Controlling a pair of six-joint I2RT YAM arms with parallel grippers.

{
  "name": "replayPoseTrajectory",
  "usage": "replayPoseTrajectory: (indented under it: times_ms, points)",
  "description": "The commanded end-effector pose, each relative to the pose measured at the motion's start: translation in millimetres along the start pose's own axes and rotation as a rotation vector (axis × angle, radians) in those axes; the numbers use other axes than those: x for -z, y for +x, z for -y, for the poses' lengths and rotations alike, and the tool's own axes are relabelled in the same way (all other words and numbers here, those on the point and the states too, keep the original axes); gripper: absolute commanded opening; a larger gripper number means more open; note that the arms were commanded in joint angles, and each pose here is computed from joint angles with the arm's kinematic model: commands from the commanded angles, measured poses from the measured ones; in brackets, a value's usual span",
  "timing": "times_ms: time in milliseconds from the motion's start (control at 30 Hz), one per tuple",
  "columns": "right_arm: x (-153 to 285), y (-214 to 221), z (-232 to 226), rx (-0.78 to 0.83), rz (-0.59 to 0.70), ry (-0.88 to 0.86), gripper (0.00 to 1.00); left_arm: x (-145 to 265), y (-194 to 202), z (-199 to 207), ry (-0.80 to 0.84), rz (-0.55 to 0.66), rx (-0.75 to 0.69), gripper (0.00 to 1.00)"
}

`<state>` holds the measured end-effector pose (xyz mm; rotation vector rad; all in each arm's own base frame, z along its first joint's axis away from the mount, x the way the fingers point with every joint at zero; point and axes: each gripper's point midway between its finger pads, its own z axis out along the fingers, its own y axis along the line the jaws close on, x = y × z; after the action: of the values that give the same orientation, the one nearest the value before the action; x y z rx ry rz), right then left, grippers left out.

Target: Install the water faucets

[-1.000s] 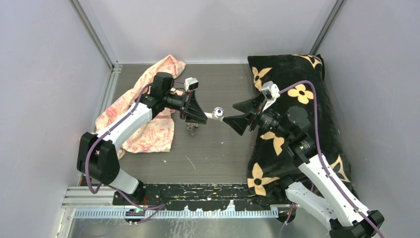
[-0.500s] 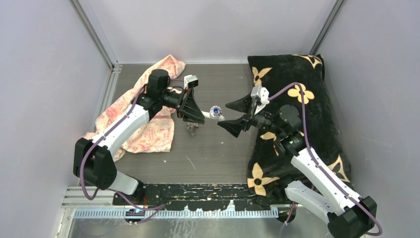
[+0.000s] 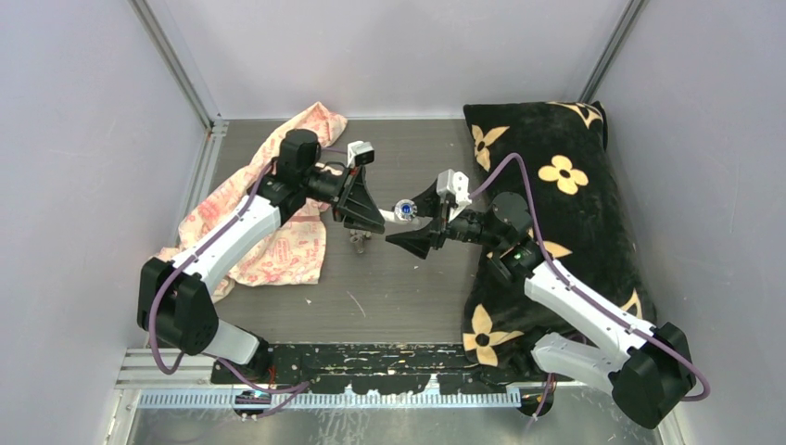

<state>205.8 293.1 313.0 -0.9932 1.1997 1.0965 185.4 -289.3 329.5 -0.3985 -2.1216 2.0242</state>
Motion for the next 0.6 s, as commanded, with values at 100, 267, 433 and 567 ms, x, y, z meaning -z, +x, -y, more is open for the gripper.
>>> replayPoseTrajectory:
  times_ms: [100, 267, 433, 567]
  points:
    - [-5.3, -39.6, 4.9, 0.120, 0.166, 0.029, 0.43, 0.3, 9.2, 26.1, 0.030, -0.038, -0.107, 0.00]
    - [-6.0, -34.5, 8.8, 0.090, 0.156, 0.048, 0.07, 0.1, 8.2, 26.8, 0.029, -0.033, -0.109, 0.00]
    - [-1.1, -29.9, 15.9, 0.055, 0.143, 0.111, 0.01, -0.3, 6.3, 26.8, 0.020, -0.005, -0.141, 0.17]
    - [7.1, -24.8, 19.5, -0.008, 0.097, 0.175, 0.01, 11.0, 2.3, 30.6, 0.002, 0.062, -0.193, 0.69]
